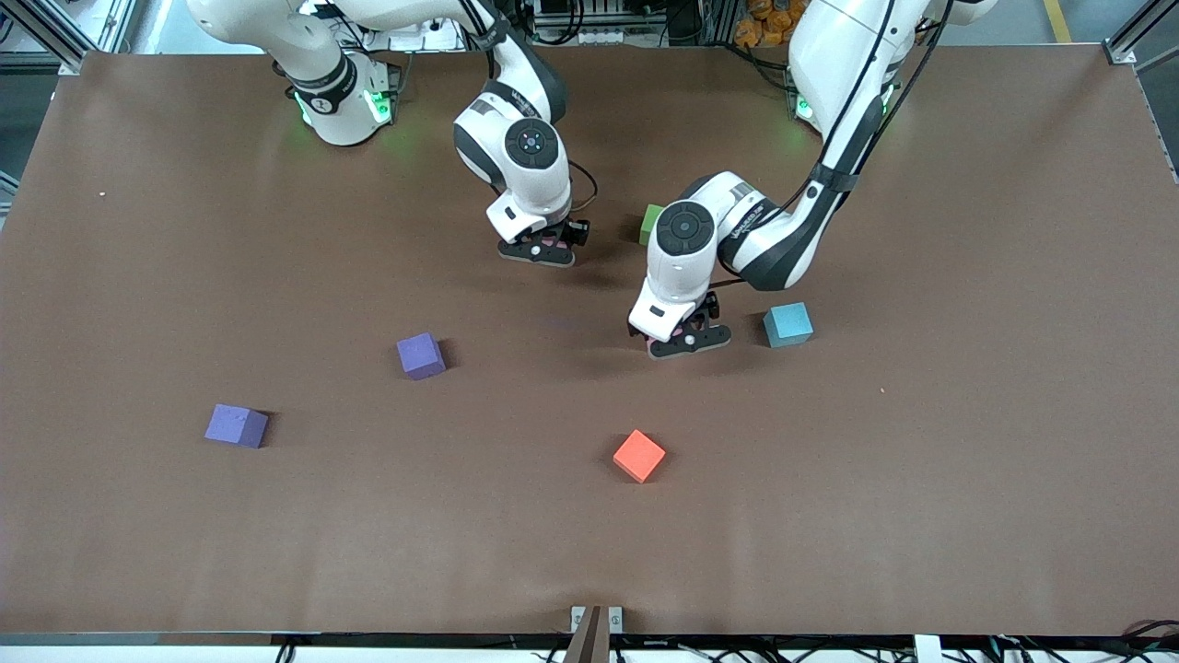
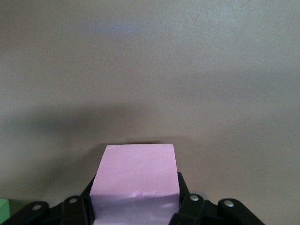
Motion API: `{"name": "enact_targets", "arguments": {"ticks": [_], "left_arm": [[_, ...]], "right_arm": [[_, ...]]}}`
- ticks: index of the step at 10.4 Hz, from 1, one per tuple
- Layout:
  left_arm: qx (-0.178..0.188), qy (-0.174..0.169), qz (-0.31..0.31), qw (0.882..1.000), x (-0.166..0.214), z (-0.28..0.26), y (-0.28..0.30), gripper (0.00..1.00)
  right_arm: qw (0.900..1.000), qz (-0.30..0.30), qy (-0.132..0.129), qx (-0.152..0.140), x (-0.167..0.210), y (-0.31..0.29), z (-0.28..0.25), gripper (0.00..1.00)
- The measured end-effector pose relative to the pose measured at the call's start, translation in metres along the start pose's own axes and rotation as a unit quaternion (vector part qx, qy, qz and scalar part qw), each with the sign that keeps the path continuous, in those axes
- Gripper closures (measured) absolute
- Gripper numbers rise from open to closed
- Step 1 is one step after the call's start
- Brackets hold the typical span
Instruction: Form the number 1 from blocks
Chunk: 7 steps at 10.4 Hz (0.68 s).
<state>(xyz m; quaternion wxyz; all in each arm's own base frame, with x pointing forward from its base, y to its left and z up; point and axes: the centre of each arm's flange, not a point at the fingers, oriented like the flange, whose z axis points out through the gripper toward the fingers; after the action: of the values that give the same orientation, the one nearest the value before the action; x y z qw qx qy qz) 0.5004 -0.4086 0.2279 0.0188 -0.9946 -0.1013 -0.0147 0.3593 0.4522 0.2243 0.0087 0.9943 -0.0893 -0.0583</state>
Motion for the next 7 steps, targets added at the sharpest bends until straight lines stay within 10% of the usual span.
{"name": "enact_targets", "arguments": {"ticks": [7], "left_arm": [[0.003, -0.013, 0.011, 1.000, -0.014, 0.027, 0.008, 0.00]], "right_arm": [[1.000, -0.003, 0.002, 0.005, -0.008, 0.000, 0.020, 0.37]]}}
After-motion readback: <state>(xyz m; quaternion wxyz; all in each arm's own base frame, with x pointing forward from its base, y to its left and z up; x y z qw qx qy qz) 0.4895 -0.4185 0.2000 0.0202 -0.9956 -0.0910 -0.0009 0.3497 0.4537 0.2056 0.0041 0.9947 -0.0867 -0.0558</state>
